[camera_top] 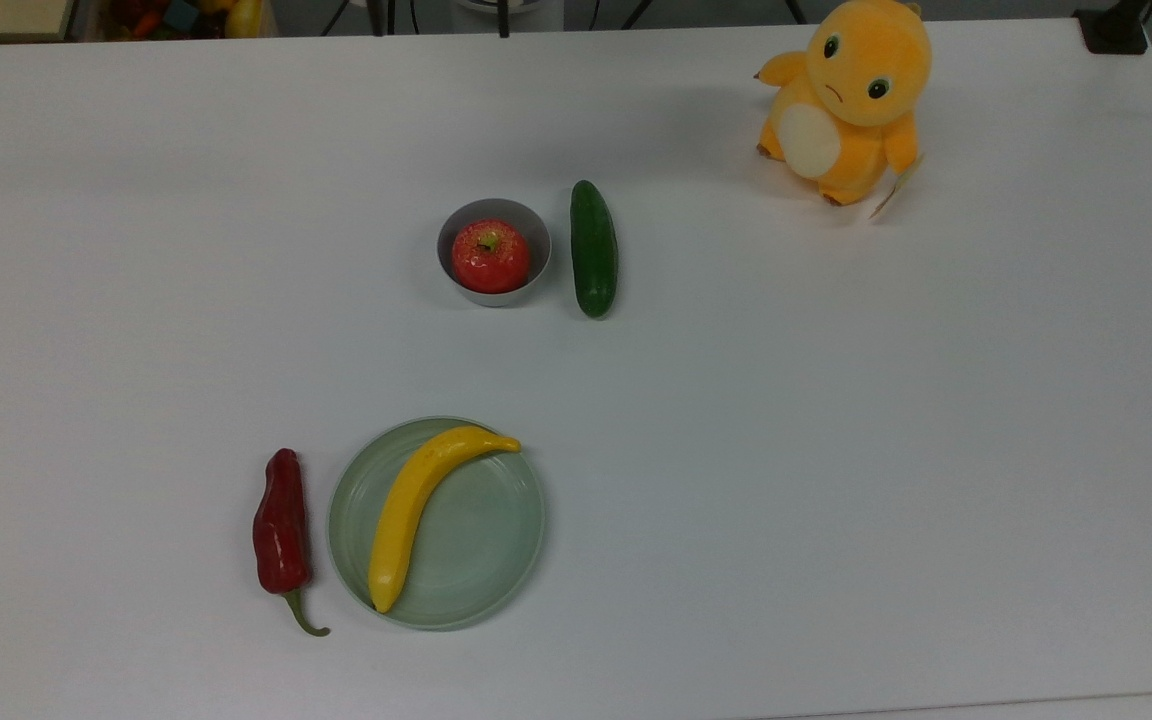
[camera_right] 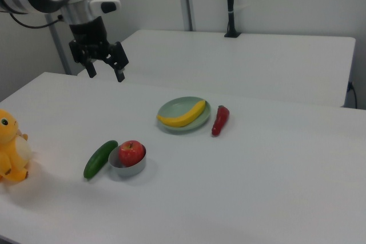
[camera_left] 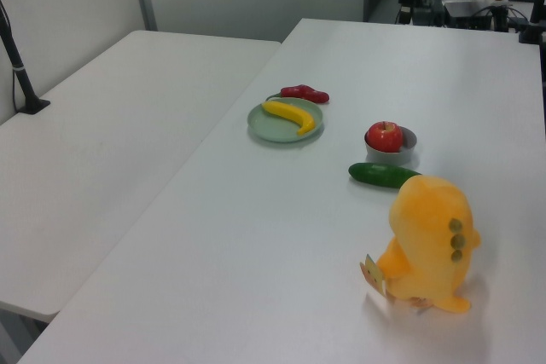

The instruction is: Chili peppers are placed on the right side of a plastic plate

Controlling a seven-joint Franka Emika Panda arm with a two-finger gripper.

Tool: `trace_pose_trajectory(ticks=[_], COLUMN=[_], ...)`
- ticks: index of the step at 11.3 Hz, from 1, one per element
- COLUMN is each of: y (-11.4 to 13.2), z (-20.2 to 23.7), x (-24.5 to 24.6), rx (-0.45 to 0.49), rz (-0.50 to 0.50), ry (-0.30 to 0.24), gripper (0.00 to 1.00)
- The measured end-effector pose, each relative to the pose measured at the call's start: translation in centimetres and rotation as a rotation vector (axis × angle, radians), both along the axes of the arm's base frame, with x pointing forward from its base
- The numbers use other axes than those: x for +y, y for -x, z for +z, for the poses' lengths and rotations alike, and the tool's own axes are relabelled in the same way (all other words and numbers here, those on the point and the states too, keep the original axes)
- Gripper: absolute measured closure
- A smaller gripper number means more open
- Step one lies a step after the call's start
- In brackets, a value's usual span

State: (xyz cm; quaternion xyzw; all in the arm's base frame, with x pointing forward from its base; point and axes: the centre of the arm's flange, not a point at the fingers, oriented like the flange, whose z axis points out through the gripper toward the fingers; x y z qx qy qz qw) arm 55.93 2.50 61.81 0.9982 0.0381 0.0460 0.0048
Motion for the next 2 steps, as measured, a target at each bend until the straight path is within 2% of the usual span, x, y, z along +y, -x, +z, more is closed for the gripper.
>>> trace_pose_trajectory(ticks=[2], y=[-0.05], z=[-0.01], x=[-1.46], rx=[0.001], rz=[0.031], ry=[0.005], gripper=[0.0])
